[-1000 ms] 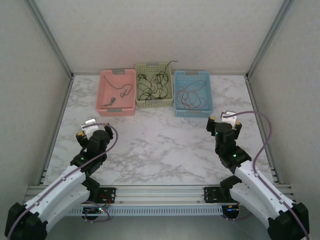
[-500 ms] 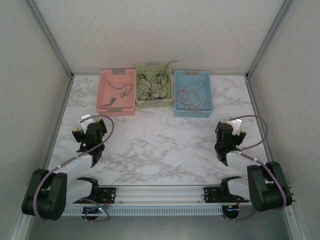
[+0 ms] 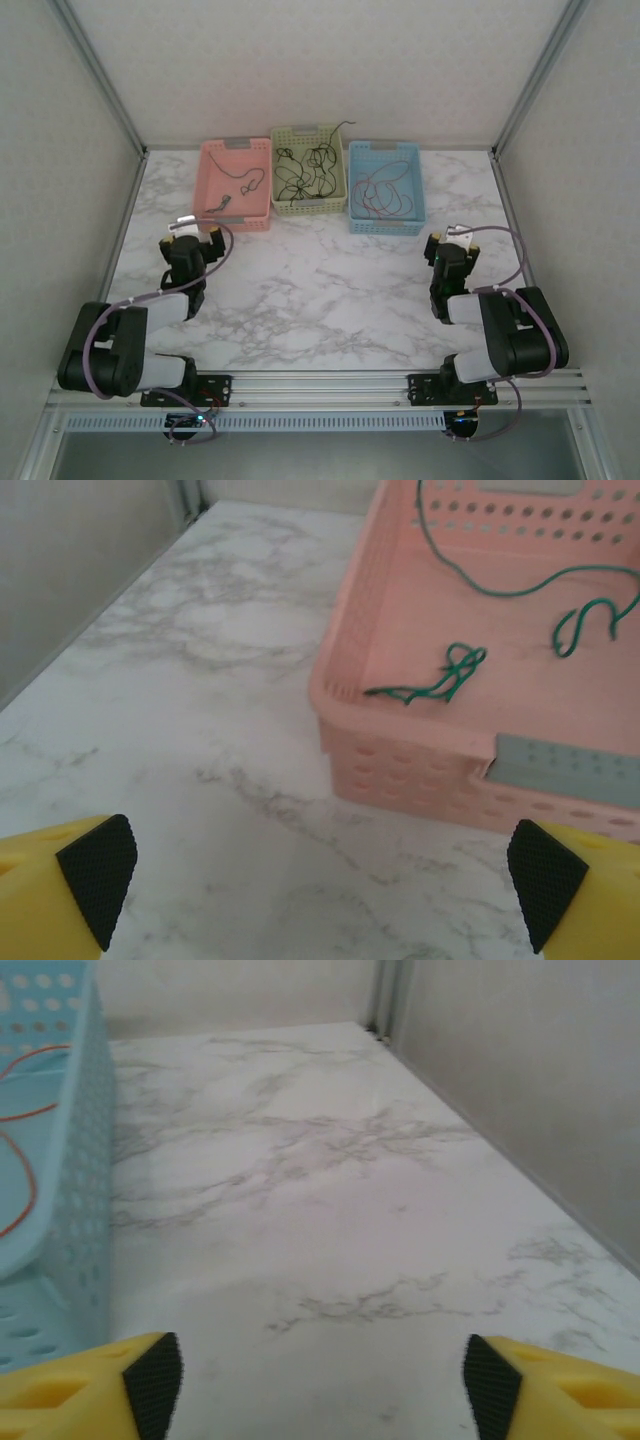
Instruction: Untangle the cables
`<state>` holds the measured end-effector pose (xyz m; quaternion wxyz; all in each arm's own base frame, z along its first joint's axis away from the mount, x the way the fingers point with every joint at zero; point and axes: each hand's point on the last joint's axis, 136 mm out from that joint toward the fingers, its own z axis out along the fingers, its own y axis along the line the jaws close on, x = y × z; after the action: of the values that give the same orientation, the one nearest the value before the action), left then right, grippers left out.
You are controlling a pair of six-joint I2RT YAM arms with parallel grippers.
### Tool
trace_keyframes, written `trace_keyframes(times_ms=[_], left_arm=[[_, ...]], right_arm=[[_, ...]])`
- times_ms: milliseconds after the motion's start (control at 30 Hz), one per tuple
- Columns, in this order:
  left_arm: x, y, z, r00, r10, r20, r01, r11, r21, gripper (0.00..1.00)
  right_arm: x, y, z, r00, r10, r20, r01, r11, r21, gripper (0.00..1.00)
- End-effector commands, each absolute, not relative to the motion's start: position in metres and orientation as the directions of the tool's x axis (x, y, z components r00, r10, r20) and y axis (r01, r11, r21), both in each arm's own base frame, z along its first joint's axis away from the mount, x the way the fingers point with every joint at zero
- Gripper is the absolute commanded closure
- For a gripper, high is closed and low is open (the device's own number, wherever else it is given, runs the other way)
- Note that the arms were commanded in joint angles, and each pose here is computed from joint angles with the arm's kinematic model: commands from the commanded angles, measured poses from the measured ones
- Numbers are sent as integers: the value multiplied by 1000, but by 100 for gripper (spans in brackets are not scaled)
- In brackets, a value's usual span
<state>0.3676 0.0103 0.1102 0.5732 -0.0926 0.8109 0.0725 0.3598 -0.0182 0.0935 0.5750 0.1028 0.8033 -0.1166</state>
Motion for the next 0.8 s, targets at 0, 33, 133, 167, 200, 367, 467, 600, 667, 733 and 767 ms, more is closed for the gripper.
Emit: trace_keyframes(times_ms=[0, 33, 133, 167, 200, 367, 467, 600, 667, 733, 767], left_arm=[[382, 1, 104, -273, -41, -961, -160, 987, 3, 0], [391, 4, 99, -270, -39, -962, -169, 986, 7, 1], [395, 8, 93, -330, -81, -941, -171, 985, -25, 0], [394, 9, 91, -353, -86, -932, -171, 985, -26, 0], [396, 10, 93, -335, -93, -938, -172, 985, -36, 0], [395, 11, 91, -350, -101, -931, -166, 985, -45, 0], [396, 12, 91, -347, -102, -932, -168, 985, -45, 0], [396, 11, 91, -348, -101, -932, -166, 985, -45, 0], [396, 11, 92, -347, -101, -932, -166, 985, -45, 0], [396, 11, 91, -349, -100, -932, -166, 985, -43, 0], [396, 11, 91, -349, -99, -932, -165, 985, -43, 0]], right_arm=[[382, 7, 92, -318, -19, -948, 149, 986, -70, 28], [388, 2, 92, -306, -24, -952, 177, 981, -82, 27], [388, -1, 87, -350, 9, -937, 171, 984, -54, 26], [388, -2, 86, -363, 22, -932, 169, 985, -43, 26], [389, -4, 86, -355, 28, -934, 172, 984, -36, 12], [389, -4, 86, -362, 34, -932, 171, 985, -31, 1], [389, -3, 87, -355, 33, -934, 168, 985, -28, 1], [389, -4, 86, -357, 33, -933, 168, 985, -30, 1], [389, -3, 86, -357, 33, -933, 168, 985, -30, 1], [389, -3, 86, -359, 32, -933, 167, 986, -30, 1], [389, -3, 86, -359, 32, -933, 166, 986, -30, 1]])
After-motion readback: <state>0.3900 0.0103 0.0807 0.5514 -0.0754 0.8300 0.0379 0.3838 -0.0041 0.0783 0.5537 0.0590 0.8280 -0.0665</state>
